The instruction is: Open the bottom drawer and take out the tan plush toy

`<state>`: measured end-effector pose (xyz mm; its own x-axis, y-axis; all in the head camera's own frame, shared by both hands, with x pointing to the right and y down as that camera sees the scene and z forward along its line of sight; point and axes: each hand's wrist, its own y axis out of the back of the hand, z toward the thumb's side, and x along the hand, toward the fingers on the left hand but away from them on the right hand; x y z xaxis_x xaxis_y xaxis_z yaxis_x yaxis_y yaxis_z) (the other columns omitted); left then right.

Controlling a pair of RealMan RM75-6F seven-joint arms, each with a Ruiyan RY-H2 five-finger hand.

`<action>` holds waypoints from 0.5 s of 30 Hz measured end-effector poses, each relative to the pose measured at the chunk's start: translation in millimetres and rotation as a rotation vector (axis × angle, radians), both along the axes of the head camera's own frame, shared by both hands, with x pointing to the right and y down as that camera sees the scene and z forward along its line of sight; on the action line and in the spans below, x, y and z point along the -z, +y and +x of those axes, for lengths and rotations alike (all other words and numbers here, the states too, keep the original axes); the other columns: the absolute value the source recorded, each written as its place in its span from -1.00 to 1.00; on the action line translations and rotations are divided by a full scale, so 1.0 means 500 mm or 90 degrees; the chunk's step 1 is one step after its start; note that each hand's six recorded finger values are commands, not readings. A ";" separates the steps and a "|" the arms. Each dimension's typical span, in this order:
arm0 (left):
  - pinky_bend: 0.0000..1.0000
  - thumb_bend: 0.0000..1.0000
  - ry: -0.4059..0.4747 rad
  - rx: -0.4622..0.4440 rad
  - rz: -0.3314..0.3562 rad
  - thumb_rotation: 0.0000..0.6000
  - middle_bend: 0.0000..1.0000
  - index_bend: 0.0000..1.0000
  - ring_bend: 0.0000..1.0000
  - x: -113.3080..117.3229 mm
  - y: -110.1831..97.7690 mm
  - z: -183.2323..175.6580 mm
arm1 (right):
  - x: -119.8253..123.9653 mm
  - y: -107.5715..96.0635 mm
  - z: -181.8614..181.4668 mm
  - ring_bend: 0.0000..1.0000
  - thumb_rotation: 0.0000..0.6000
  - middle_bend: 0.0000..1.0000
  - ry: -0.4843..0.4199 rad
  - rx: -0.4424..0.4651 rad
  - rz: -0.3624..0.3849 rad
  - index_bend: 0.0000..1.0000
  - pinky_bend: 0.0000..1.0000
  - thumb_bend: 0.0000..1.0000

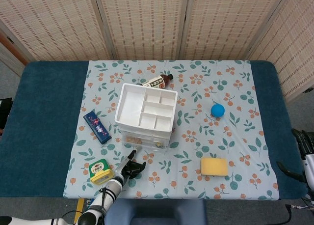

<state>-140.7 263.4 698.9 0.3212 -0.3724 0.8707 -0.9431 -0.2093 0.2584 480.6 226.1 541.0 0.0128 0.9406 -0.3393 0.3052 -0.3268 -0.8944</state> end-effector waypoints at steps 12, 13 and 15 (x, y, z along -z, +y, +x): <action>1.00 -0.09 -0.065 -0.107 0.092 1.00 1.00 -0.89 1.00 0.045 0.013 -0.047 | -0.001 -0.002 -0.005 -1.00 1.00 -0.85 -0.006 0.006 0.002 -1.00 -1.00 -0.55; 1.00 -0.09 -0.072 -0.121 0.110 1.00 1.00 -0.88 1.00 0.049 0.009 -0.048 | 0.000 -0.002 -0.004 -1.00 1.00 -0.85 -0.006 0.006 0.003 -1.00 -1.00 -0.55; 1.00 -0.09 -0.090 -0.153 0.159 1.00 1.00 -0.86 1.00 0.062 -0.003 -0.051 | 0.001 -0.001 -0.004 -1.00 1.00 -0.85 -0.006 0.006 0.004 -1.00 -1.00 -0.55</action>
